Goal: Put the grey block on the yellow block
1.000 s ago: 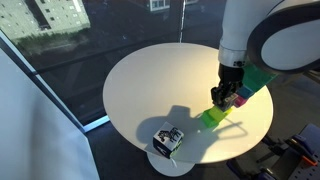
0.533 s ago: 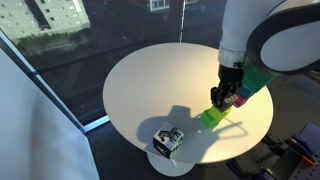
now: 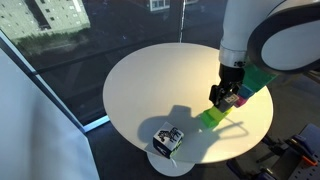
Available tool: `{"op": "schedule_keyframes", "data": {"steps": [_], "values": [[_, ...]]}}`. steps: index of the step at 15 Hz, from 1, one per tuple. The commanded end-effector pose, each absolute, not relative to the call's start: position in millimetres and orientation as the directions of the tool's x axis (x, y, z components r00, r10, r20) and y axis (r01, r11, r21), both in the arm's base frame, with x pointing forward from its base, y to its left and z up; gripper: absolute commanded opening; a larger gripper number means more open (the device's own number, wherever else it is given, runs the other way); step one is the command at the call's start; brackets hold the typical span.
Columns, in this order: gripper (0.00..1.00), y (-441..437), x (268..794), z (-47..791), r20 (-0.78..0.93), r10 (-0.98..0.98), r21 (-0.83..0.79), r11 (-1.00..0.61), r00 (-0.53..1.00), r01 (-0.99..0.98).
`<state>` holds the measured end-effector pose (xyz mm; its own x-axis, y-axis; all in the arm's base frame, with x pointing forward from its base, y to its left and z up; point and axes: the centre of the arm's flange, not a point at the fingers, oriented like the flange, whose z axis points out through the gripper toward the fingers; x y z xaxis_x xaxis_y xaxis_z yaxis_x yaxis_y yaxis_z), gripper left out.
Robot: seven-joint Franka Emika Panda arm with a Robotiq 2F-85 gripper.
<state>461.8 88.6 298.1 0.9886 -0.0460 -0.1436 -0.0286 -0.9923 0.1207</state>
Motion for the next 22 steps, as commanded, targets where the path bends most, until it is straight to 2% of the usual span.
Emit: {"op": "schedule_keyframes", "data": {"steps": [1, 8, 16, 22], "values": [[1.00, 81, 459, 316, -0.129, -0.035, 0.094, -0.995, 0.991, -0.023], [1.00, 71, 456, 343, -0.122, 0.000, 0.020, -1.000, 0.992, 0.002], [1.00, 42, 443, 381, -0.120, -0.040, 0.062, -0.998, 0.992, -0.033], [1.00, 17, 424, 405, -0.197, -0.074, 0.104, -0.993, 0.977, -0.055]]}}
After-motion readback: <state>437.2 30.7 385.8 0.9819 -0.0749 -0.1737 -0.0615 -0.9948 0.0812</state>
